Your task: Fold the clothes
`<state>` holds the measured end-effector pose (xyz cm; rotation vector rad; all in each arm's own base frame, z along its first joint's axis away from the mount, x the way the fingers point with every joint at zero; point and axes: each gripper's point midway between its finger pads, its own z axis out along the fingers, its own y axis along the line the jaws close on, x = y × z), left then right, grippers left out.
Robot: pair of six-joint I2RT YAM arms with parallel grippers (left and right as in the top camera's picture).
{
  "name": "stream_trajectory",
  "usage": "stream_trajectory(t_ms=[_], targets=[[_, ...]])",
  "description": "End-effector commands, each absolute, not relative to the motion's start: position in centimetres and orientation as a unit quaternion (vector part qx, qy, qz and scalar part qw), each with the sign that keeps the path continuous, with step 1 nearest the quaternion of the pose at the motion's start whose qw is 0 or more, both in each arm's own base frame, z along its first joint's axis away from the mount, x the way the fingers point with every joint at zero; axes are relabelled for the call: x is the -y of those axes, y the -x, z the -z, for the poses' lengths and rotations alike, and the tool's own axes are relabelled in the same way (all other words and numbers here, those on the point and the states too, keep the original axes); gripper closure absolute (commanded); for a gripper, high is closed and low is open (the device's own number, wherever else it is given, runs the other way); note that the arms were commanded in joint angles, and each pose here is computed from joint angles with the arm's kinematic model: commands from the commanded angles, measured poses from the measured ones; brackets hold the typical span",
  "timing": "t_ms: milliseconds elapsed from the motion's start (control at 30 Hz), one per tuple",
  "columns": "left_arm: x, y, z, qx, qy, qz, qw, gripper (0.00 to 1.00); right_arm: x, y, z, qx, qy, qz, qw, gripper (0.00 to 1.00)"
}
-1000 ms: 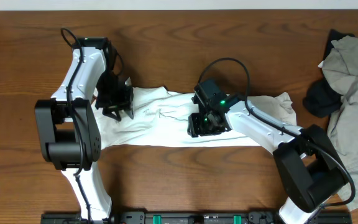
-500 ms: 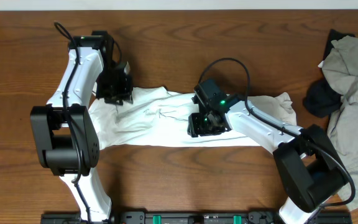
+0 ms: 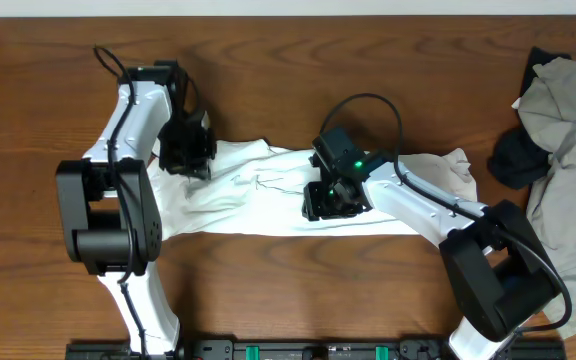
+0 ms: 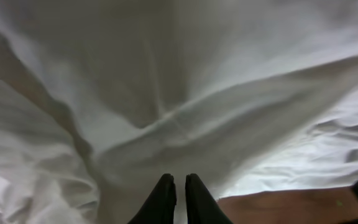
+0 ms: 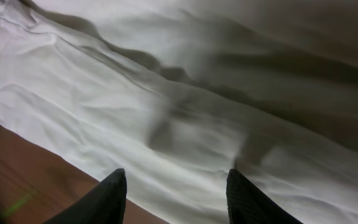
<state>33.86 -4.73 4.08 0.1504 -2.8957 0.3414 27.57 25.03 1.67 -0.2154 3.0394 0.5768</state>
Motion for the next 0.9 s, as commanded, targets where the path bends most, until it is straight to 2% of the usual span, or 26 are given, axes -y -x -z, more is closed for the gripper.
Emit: stream_trajectory(t_ms=[0, 167, 300, 467, 600, 767, 867], targets=[[4.6, -32.3, -2.2, 0.982, -0.058, -0.115, 0.138, 0.90, -25.2, -27.1, -1.2, -0.981, 0.064, -0.185, 0.011, 0.50], [4.6, -30.0, -0.4, 0.977, -0.072, -0.111, 0.169, 0.93, -25.2, -27.0, -1.3, -0.981, 0.060, -0.186, 0.008, 0.50], [4.6, -28.8, -1.0, 0.972, -0.078, -0.110, 0.192, 0.94, -25.3, -26.9, -1.3, -0.980, 0.061, -0.189, 0.007, 0.50], [4.6, -29.0, -2.6, 0.975, -0.076, -0.112, 0.177, 0.94, -25.3, -26.9, -1.3, -0.980, 0.061, -0.189, 0.007, 0.51], [4.7, -29.6, -5.2, 0.980, -0.072, -0.115, 0.144, 0.94, -25.2, -27.0, -1.3, -0.980, 0.056, -0.189, 0.006, 0.53], [4.7, -31.3, -9.2, 0.990, -0.060, -0.122, 0.048, 0.94, -24.6, -27.6, -1.4, -0.981, 0.031, -0.190, 0.007, 0.56], [4.9, -32.5, -10.8, 0.991, -0.052, -0.126, -0.001, 0.89, -24.5, -28.4, -1.9, -0.977, 0.014, -0.211, 0.009, 0.59]])
